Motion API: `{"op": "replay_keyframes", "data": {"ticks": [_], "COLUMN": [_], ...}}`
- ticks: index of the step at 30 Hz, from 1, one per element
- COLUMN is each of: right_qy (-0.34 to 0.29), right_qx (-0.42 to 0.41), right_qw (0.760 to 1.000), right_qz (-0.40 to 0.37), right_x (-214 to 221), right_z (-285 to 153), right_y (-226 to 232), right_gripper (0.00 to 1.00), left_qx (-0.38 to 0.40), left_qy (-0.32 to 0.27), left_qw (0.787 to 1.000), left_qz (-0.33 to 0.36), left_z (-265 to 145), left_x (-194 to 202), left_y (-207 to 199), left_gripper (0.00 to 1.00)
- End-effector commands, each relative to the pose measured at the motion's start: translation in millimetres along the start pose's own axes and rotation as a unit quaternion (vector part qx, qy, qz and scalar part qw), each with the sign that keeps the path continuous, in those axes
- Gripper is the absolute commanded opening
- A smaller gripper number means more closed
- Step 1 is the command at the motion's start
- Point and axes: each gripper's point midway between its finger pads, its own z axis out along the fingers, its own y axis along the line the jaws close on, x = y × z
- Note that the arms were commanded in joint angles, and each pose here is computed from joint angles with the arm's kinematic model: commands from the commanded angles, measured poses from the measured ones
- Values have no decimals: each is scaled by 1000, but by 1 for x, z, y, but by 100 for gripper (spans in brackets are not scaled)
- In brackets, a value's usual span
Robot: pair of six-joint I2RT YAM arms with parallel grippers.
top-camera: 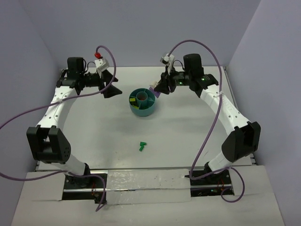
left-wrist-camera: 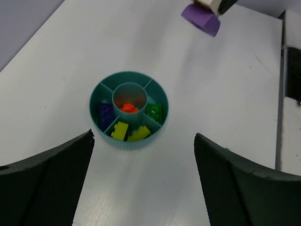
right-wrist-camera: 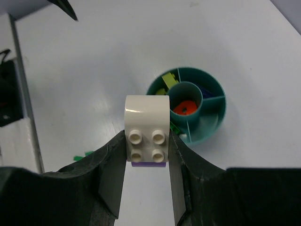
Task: Sort the legos into containers by color
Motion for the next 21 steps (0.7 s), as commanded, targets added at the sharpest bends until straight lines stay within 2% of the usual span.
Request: {"op": "replay_keyframes", "data": {"ticks": [1,6,11,21], "right_qy": [-79,-94,-81,-100], "right_qx": [-69,-137,-152,-153], "right_qw": [994,986,985,983], "right_qz": [14,1,3,-27], "right_x": [-46,-59,-57,-73], "right_z": [7,12,24,40], "right_y": [22,40,38,40], "right_gripper": [0,0,0,0], "left_qx": [75,102,138,203], "left_qy": [-24,-39,-42,-43], "left_qw": [996,994,989,977], "left_qz": [-38,-20,-20,-51], "left_z": [16,26,38,49], "left_x": [-31,-47,-53,-52], "left_y": [-22,-26,-28,-35], "left_gripper": [93,93,93,83]}}
